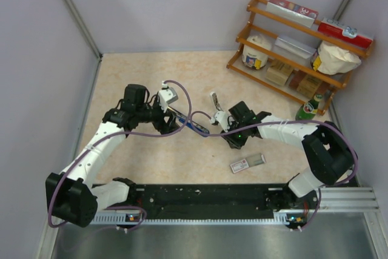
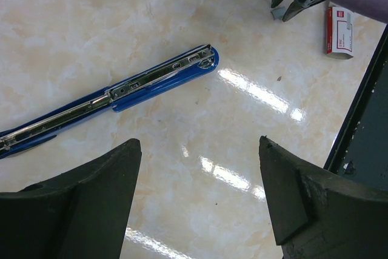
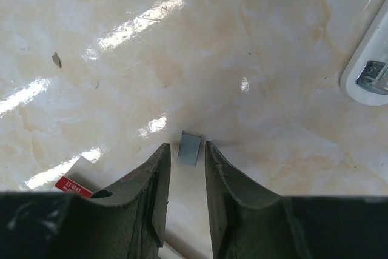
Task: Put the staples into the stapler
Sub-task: Pick up the staple from the center of the board.
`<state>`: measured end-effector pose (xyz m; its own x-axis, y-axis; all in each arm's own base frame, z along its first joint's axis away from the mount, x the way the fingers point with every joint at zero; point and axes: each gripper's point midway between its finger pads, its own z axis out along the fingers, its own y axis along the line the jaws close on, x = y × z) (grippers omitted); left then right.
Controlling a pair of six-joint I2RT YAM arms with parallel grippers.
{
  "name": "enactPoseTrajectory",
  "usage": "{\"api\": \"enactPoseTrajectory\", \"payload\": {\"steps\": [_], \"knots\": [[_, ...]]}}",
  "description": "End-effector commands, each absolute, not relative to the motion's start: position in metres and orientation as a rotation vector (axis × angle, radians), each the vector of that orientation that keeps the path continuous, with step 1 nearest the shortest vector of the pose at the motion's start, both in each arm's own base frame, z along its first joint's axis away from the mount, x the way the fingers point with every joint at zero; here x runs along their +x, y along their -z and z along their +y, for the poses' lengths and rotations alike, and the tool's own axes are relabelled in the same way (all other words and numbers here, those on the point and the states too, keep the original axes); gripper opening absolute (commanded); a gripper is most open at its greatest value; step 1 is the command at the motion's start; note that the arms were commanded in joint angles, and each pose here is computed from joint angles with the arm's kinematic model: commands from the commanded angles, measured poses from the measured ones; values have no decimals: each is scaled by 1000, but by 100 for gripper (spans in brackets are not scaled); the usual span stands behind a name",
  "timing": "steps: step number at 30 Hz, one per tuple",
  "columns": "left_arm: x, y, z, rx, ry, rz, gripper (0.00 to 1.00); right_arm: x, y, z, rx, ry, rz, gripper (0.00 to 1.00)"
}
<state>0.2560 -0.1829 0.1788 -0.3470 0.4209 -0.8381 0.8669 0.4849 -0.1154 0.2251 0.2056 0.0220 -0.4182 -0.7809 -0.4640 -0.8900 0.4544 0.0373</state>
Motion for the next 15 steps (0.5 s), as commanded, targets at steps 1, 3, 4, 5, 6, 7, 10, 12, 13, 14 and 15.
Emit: {"api": "enactPoseTrajectory", "payload": {"steps": [1, 3, 4, 5, 6, 7, 10, 12, 13, 14, 15], "knots": [[257, -188, -186, 1069, 739, 1896, 83, 242, -35, 219, -1361, -402, 2288, 30], [257, -188, -186, 1070, 739, 1896, 83, 243, -34, 220, -1357, -401, 2290, 30], [257, -188, -186, 1069, 739, 1896, 83, 243, -34, 220, -1355, -402, 2292, 30], [257, -187, -186, 1070, 740, 1898, 83, 244, -34, 221, -1352, -402, 2289, 30], [257, -187, -186, 1069, 741, 1899, 83, 244, -34, 221, -1350, -401, 2290, 30], [257, -187, -186, 1069, 741, 1899, 83, 246, -34, 221, -1347, -397, 2290, 30], [258, -187, -186, 1069, 740, 1897, 83, 247, -32, 223, -1346, -393, 2292, 30], [258, -187, -186, 1069, 742, 1898, 83, 247, -31, 223, -1350, -383, 2293, 30], [258, -187, -186, 1071, 741, 1897, 83, 247, -30, 222, -1349, -382, 2297, 30], [257, -187, -186, 1069, 741, 1899, 83, 247, -31, 222, -1351, -380, 2293, 29], [257, -187, -186, 1071, 741, 1897, 83, 247, -31, 222, -1353, -379, 2293, 29]]}}
